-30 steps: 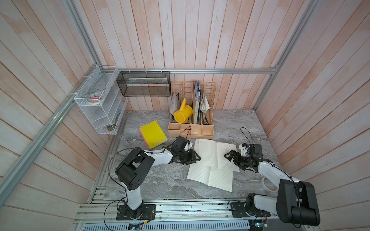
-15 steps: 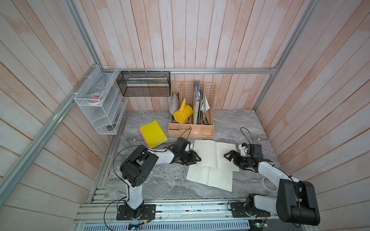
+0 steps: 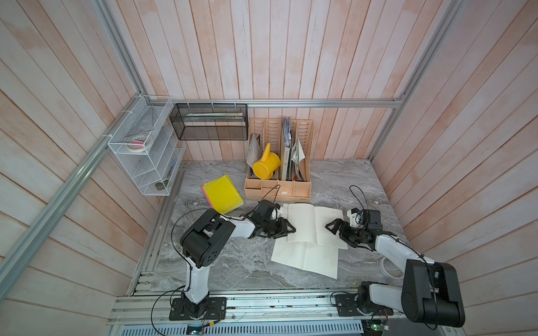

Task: Close the notebook
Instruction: Close the notebook at the center of the board.

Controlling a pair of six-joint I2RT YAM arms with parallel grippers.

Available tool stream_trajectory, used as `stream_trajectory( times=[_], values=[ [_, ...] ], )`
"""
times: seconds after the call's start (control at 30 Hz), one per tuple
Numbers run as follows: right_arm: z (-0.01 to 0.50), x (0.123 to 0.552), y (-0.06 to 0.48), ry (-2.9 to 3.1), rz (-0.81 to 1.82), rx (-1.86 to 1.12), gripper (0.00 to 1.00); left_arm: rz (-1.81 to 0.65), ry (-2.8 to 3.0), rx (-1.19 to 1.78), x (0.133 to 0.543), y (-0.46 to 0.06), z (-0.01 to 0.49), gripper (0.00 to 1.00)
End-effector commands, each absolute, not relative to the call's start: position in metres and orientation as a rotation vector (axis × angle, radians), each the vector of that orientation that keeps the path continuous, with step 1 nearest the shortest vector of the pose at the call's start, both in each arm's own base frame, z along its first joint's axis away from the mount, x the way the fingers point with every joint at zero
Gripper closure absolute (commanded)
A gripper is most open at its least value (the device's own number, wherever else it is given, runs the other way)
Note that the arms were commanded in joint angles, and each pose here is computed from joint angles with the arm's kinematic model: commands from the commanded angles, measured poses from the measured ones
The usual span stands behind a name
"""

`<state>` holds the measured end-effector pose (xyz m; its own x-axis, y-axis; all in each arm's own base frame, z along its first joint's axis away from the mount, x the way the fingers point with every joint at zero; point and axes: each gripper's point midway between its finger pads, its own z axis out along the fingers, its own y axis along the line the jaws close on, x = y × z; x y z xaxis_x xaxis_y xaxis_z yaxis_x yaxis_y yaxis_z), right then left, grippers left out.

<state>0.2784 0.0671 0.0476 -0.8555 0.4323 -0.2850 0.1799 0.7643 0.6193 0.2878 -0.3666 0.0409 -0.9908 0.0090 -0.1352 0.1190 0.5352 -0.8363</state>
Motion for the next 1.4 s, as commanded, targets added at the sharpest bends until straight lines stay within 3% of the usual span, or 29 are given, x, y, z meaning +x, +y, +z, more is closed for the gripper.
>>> stream_trajectory(
  times=[0.0, 0.4, 0.53, 0.77, 0.87, 1.37],
  values=[
    [0.042, 0.269, 0.074, 2.578, 0.884, 0.456, 0.02, -1.533, 2.666, 0.034, 0.276, -0.361, 0.023, 0.51],
    [0.039, 0.269, 0.075, 2.589, 0.895, 0.456, 0.02, -1.733, 2.472, 0.085, 0.277, -0.37, 0.057, 0.52],
    [0.04, 0.268, 0.076, 2.587, 0.902, 0.452, 0.02, -1.801, 2.426, 0.071, 0.279, -0.374, 0.067, 0.56],
    [0.042, 0.269, 0.076, 2.579, 0.904, 0.45, 0.02, -1.802, 2.422, 0.093, 0.276, -0.372, 0.082, 0.82],
    [0.045, 0.27, 0.075, 2.571, 0.896, 0.441, 0.02, -1.772, 2.436, 0.101, 0.274, -0.37, 0.084, 1.0],
    [0.113, 0.288, 0.092, 2.496, 0.818, 0.293, 0.02, -1.734, 2.411, 0.144, 0.287, -0.372, 0.138, 1.0]
  ],
)
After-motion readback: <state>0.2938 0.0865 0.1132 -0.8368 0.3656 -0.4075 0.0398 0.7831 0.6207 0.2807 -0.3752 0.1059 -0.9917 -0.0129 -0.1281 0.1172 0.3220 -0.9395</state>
